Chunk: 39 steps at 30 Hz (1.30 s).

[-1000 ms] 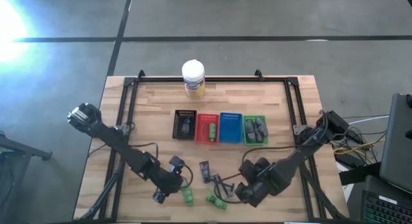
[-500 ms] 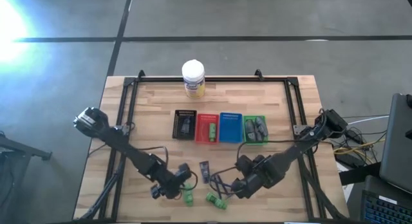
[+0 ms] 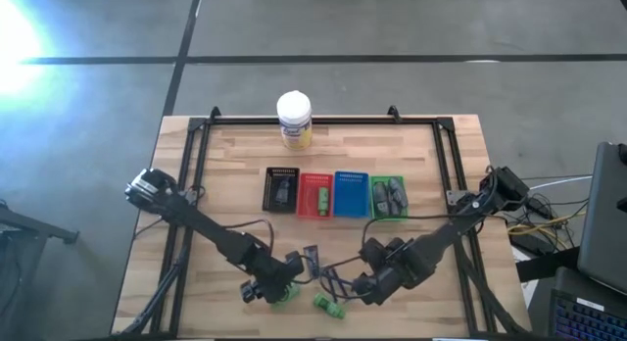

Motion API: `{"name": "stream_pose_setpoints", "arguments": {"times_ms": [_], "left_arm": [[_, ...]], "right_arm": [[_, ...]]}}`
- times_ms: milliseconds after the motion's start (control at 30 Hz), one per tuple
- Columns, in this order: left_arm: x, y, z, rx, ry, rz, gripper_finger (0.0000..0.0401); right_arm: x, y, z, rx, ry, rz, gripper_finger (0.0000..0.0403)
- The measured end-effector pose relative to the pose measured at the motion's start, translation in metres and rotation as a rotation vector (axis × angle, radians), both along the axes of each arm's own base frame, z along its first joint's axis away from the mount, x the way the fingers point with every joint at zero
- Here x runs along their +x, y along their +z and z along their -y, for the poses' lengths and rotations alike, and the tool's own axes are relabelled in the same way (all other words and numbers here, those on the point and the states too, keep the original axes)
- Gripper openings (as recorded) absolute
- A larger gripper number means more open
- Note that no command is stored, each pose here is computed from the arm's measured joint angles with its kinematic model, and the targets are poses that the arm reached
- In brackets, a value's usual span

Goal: Pick & Place Travel size toiletries
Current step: Put the green shampoo bottle into the red basket

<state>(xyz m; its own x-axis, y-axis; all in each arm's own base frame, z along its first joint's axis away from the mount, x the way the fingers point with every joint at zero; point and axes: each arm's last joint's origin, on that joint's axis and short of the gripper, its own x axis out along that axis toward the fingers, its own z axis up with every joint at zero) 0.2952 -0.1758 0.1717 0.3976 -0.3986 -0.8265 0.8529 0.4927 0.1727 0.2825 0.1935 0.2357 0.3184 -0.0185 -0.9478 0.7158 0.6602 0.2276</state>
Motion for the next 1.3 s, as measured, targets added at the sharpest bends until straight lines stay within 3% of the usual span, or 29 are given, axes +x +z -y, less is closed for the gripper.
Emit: {"name": "stream_pose_setpoints", "arguments": {"times_ms": [167,400,500,633,700,1067,1300], "left_arm": [[0.008,0.002,0.005,0.005,0.050,-0.066,0.0245],[0.009,0.031,0.003,-0.079,0.345,-0.134,0.0245],[0.007,0.038,-0.002,-0.165,0.572,-0.199,0.0245],[-0.001,0.032,-0.010,-0.243,0.925,-0.407,0.0245],[-0.004,0.028,-0.010,-0.280,1.032,-0.464,0.0245],[-0.020,0.029,0.031,-0.399,1.161,-0.393,0.0245],[-0.022,0.030,0.035,-0.374,1.247,-0.186,0.0245]], "right_arm": [[-0.001,0.000,-0.001,0.006,-0.016,0.000,0.0302],[-0.003,-0.001,-0.003,-0.001,-0.020,0.002,0.0292],[-0.003,-0.002,-0.002,-0.003,-0.036,-0.005,0.0296],[-0.007,-0.004,0.001,-0.002,-0.121,-0.035,0.0310],[-0.008,-0.004,0.002,-0.004,-0.161,-0.052,0.0318],[-0.014,-0.006,0.005,-0.027,-0.228,-0.096,0.0354],[-0.014,-0.006,0.005,-0.014,-0.282,-0.095,0.0356]]}}
